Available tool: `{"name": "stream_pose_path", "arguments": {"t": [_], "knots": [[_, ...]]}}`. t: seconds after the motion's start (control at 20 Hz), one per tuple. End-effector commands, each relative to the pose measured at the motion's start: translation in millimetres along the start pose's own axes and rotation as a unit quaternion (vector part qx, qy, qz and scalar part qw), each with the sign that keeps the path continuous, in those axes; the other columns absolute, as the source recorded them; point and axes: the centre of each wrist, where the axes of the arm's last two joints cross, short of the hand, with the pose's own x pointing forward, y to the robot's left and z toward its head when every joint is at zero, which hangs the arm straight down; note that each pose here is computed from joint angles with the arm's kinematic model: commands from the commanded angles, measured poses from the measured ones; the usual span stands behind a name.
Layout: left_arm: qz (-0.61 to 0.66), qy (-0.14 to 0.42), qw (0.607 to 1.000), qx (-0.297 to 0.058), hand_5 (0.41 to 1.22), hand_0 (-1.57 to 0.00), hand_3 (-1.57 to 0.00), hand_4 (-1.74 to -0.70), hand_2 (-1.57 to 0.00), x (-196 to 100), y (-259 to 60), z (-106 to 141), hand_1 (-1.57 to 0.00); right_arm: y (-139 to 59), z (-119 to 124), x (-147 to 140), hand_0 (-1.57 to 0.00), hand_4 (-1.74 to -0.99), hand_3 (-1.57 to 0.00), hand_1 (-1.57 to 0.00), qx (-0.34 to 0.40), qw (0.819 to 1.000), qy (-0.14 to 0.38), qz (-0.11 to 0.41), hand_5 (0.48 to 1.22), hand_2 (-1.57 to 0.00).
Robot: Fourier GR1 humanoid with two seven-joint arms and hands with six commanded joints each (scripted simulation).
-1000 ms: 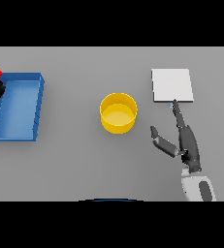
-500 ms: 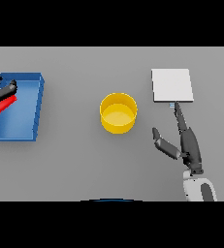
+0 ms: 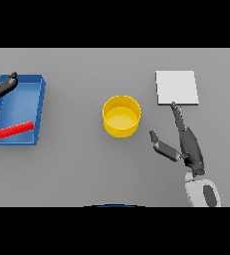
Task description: Pick up the red beaker and tilt it to pour out 1 green nut into yellow bowl. Pick up the yellow bowl and place it on the metallic measuring scale.
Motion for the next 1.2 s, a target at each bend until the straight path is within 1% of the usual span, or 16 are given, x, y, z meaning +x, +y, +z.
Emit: {"name": "stream_pose_path", "arguments": {"t": [0.0,0.05,0.1,0.15,0.2,0.3,0.4,0.45,0.6,0.7,0.8,0.85,1.0,1.1,1.15], "knots": [[0.005,-0.003,1.000,0.000,0.679,-0.03,-0.02,-0.78,-0.03,0,-3,1,-0.03,-4.5,-1,0,0.00,-1.162,0.00,0.00,0.016,1.000,-0.011,0.006,0.694,0.00],[0.004,-0.001,1.000,-0.001,0.685,-0.03,-0.02,-0.78,-0.02,1,-5,1,-0.02,-5.3,-9,4,0.00,-1.180,0.00,0.00,0.036,0.999,-0.022,0.022,0.708,0.00],[0.005,0.001,1.000,0.001,0.693,-0.02,-0.02,-0.78,-0.02,1,-1,2,-0.02,-5.9,-13,7,0.00,-1.202,0.00,0.00,0.052,0.997,-0.029,0.041,0.709,0.00],[0.005,0.001,1.000,-0.004,0.700,-0.02,-0.01,-0.78,-0.01,2,-6,1,-0.01,-7.0,-20,11,0.00,-1.221,0.00,0.00,0.075,0.995,-0.037,0.057,0.709,0.00],[0.007,0.000,1.000,0.000,0.704,-0.01,-0.01,-0.79,-0.01,3,-4,1,-0.01,-7.5,-27,14,0.00,-1.234,0.00,0.00,0.092,0.992,-0.039,0.075,0.707,0.00],[0.007,0.002,1.000,-0.008,0.709,-0.01,-0.01,-0.79,-0.01,3,-9,0,-0.01,-9.6,-40,23,0.00,-1.268,0.00,0.00,0.126,0.982,-0.039,0.134,0.691,0.00],[0.007,-0.002,1.000,-0.007,0.709,0.00,0.00,-0.79,0.00,3,-6,2,0.00,-14.9,-51,29,0.00,-1.282,0.00,0.00,0.162,0.964,-0.051,0.206,0.677,0.00],[0.007,0.003,1.000,-0.010,0.708,0.00,0.00,-0.80,0.00,2,-10,1,0.00,-15.4,-59,34,0.00,-1.279,0.00,0.00,0.182,0.951,-0.070,0.239,0.671,0.00],[0.003,0.001,1.000,-0.008,0.716,0.00,0.00,-0.79,0.00,1,-9,0,0.00,-11.2,-79,49,0.00,-1.276,0.00,0.00,0.237,0.915,-0.095,0.313,0.666,0.00],[0.005,-0.005,1.000,-0.008,0.721,0.00,0.00,-0.80,0.00,3,-7,1,0.00,-3.8,-87,49,0.00,-1.269,0.00,0.00,0.269,0.895,-0.108,0.339,0.662,0.00],[0.004,-0.002,1.000,-0.007,0.723,0.00,0.00,-0.80,0.00,2,-8,1,0.00,3.5,-93,52,0.00,-1.273,0.00,0.00,0.296,0.881,-0.116,0.351,0.656,0.00],[-0.001,-0.003,1.000,-0.006,0.723,0.00,0.00,-0.80,0.00,3,-7,2,0.00,3.6,-100,56,0.00,-1.274,0.00,0.00,0.302,0.876,-0.118,0.358,0.656,0.00],[-0.001,-0.003,1.000,-0.008,0.718,0.00,0.00,-0.80,0.00,5,-8,1,0.00,8.5,-111,57,0.00,-1.277,0.00,0.00,0.341,0.848,-0.124,0.387,0.677,0.00],[0.001,-0.007,1.000,-0.010,0.716,0.00,0.00,-0.80,0.00,3,-6,2,0.00,14.0,-121,60,0.00,-1.261,0.00,0.00,0.361,0.834,-0.131,0.395,0.685,0.00],[-0.001,-0.002,1.000,-0.008,0.717,0.00,0.00,-0.79,0.00,3,-5,1,0.00,16.8,-121,56,0.00,-1.255,0.00,0.00,0.374,0.829,-0.131,0.395,0.686,0.00]]}}
